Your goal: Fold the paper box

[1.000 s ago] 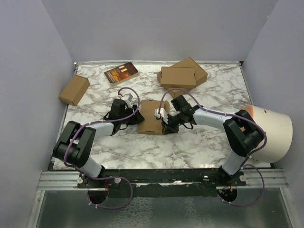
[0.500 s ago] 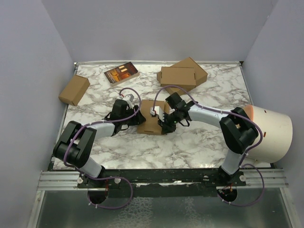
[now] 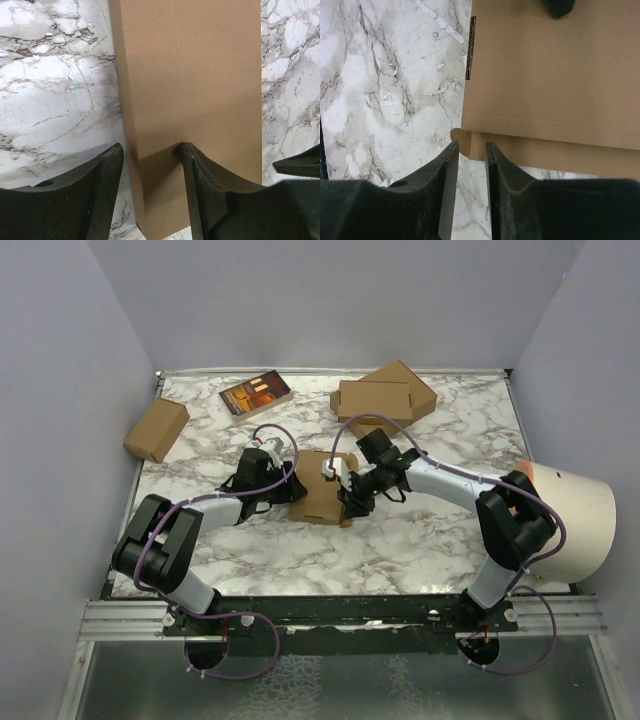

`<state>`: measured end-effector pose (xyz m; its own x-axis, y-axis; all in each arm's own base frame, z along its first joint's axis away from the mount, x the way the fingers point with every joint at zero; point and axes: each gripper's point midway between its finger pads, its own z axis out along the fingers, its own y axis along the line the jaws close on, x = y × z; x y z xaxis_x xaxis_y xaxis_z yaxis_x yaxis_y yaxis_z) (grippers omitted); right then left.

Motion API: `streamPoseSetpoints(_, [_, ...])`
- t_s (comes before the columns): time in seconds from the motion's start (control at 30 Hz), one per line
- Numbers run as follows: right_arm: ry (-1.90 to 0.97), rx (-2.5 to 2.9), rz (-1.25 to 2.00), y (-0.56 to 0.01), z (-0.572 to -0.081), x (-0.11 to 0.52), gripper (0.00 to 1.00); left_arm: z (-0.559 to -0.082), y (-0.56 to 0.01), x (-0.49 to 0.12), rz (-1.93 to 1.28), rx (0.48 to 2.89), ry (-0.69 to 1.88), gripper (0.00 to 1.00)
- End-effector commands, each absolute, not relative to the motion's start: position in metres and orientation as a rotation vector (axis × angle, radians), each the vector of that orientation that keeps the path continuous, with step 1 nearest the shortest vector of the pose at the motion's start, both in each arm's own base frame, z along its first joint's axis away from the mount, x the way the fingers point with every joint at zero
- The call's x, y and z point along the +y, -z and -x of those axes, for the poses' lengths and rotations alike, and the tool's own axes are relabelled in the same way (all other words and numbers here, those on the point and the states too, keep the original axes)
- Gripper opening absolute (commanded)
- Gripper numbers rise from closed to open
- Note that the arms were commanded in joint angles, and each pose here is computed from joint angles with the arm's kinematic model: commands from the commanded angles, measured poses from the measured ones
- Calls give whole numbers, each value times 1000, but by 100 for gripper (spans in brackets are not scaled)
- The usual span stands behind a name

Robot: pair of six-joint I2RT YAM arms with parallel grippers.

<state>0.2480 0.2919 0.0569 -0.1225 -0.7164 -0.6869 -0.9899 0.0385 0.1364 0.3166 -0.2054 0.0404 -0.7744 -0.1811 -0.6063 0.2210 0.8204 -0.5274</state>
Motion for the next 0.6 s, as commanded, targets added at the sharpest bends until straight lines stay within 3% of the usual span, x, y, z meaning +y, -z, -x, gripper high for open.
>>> streamPoseSetpoints(0.0, [-853, 1785, 1731, -74, -246, 290, 31, -304, -21, -199, -47, 2418, 724, 53])
streamPoseSetpoints(0.33, [-725, 1501, 1910, -47, -233, 272, 36, -305, -24, -200, -54, 2413, 730, 53])
streamPoseSetpoints(0.57, [-637, 1487, 1858, -43, -247, 276, 33, -305, -24, -200, -54, 2411, 734, 53])
